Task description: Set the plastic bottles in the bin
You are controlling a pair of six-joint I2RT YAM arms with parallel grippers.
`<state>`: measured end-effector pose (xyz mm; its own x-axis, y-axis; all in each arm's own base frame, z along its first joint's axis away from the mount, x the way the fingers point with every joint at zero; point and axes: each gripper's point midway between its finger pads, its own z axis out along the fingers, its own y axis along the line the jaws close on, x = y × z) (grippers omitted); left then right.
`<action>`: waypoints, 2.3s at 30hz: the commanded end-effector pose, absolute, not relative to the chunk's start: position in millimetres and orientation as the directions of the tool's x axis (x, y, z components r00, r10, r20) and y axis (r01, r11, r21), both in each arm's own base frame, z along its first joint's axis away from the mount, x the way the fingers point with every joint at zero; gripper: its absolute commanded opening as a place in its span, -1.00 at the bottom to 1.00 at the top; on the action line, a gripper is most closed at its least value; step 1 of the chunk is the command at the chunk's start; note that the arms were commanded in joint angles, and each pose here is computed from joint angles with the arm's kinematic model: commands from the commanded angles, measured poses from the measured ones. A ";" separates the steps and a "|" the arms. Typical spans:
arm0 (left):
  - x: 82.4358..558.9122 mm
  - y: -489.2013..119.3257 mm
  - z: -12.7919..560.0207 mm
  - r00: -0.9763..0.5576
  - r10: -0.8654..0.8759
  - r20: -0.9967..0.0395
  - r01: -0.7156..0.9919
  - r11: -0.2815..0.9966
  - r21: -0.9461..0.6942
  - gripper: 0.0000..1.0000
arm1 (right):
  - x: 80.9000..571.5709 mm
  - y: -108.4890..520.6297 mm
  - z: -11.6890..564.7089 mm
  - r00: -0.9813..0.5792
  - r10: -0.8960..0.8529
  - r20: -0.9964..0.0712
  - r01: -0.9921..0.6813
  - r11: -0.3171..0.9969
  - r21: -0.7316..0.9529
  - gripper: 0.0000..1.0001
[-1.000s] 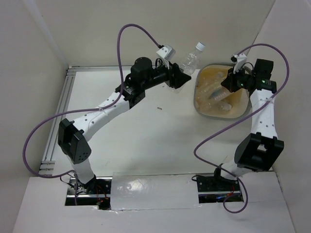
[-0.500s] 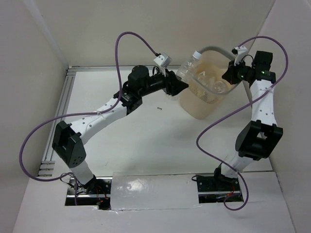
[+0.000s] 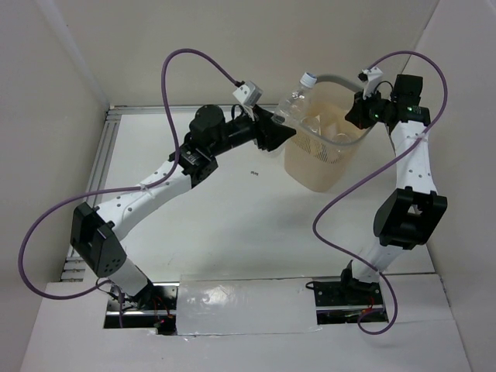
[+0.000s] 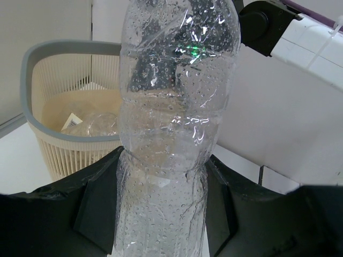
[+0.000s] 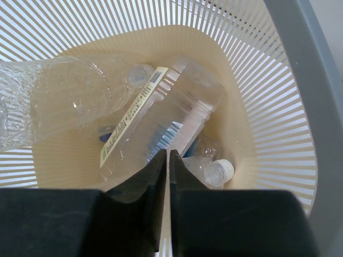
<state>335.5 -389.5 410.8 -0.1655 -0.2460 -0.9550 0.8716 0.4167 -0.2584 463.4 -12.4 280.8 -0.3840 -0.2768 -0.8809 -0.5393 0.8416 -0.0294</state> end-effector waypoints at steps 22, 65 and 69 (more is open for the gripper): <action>371.2 -407.1 488.7 -0.076 -0.452 -0.889 0.906 0.340 -0.251 -0.22 | 404.8 45.1 453.2 0.107 -0.276 -0.955 -0.635 0.721 -0.280 -0.65; 354.9 -354.5 497.5 -0.032 -0.458 -0.888 0.887 0.397 -0.237 1.00 | 259.4 23.1 391.1 -0.162 -0.228 -0.960 -0.380 0.913 -0.153 0.98; 310.9 -280.5 458.5 -0.056 -0.324 -0.945 0.798 0.555 -0.237 1.00 | 252.9 7.2 391.9 -0.216 -0.170 -0.961 -0.255 0.960 -0.113 0.98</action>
<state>323.4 -317.0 500.4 -0.0662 -0.4663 -0.8822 0.8564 0.4272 -0.2901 262.8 19.5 391.7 -0.1624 -0.2329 -0.9588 -0.3623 0.9179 -0.1616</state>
